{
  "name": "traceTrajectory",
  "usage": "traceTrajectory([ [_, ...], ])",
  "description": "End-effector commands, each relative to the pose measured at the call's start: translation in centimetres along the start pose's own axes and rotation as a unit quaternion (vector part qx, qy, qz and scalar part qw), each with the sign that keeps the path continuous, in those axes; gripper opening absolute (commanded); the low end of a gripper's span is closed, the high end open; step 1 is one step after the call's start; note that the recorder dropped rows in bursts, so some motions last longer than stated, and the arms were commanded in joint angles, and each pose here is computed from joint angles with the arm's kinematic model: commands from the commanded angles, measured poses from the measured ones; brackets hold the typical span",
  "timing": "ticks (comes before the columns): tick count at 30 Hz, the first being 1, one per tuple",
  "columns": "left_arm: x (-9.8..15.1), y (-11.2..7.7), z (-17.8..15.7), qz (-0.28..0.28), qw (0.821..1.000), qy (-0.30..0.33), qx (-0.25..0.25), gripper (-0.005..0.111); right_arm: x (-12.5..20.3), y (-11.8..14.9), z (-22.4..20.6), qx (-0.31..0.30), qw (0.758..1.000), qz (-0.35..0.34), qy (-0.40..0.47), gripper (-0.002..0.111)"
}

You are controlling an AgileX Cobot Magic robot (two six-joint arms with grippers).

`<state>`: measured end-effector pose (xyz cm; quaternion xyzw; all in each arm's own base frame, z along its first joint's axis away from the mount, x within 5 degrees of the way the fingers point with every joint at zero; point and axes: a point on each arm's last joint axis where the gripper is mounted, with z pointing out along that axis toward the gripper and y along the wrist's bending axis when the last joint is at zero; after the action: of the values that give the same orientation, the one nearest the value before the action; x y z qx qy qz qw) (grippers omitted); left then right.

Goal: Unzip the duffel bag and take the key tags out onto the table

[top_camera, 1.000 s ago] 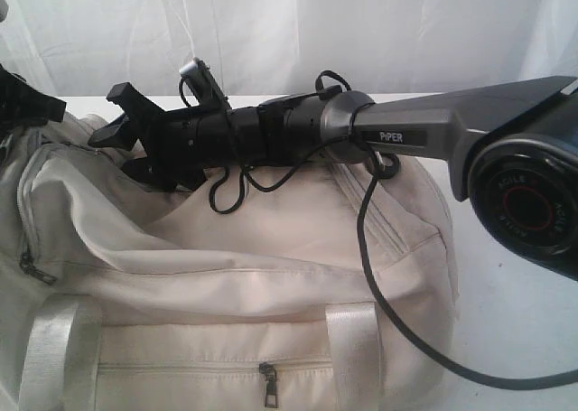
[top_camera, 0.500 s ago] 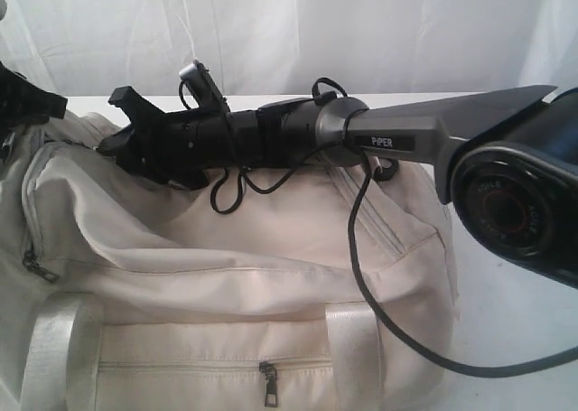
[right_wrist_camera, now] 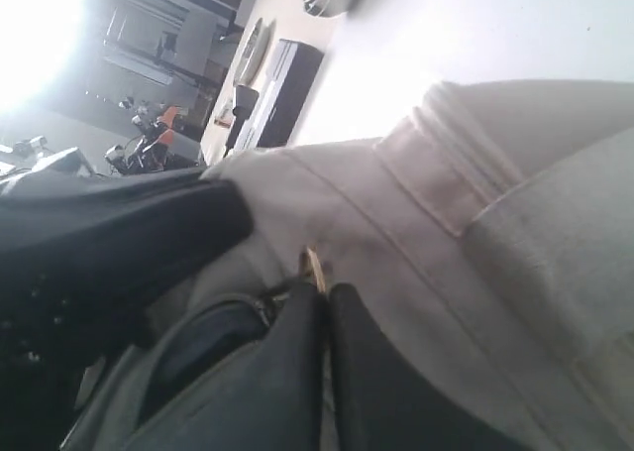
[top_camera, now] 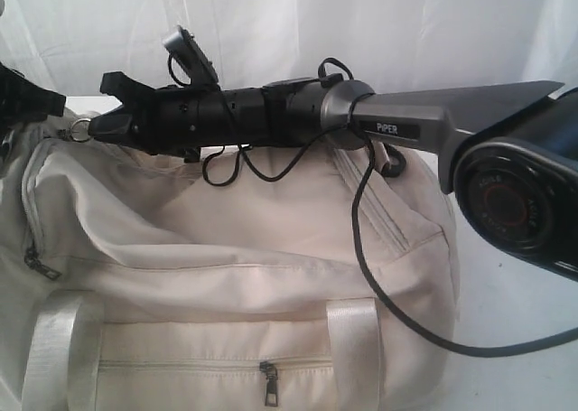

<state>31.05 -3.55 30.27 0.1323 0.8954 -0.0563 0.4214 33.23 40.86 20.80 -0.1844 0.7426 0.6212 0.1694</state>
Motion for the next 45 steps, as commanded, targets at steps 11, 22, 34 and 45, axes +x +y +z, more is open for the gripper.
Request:
traceTrajectory([
  [11,-0.9,0.3,-0.7,0.004,0.999,-0.038,-0.014,0.0,-2.8,-1.4,-3.0,0.003,0.999,-0.042,-0.028,0.0],
  [22,-1.1,0.4,-0.7,0.004,0.999,-0.048,-0.019,0.0,-4.8,-4.3,-7.2,0.042,0.998,-0.053,0.002,0.0],
  [34,-1.3,0.5,-0.7,0.004,0.998,-0.062,-0.027,0.0,-6.9,-6.7,-11.8,0.063,0.997,-0.043,-0.006,0.0],
  [45,-1.3,0.6,-0.7,0.003,0.998,-0.063,-0.029,0.0,-7.2,-6.5,-15.1,-0.015,0.999,-0.007,0.036,0.001],
])
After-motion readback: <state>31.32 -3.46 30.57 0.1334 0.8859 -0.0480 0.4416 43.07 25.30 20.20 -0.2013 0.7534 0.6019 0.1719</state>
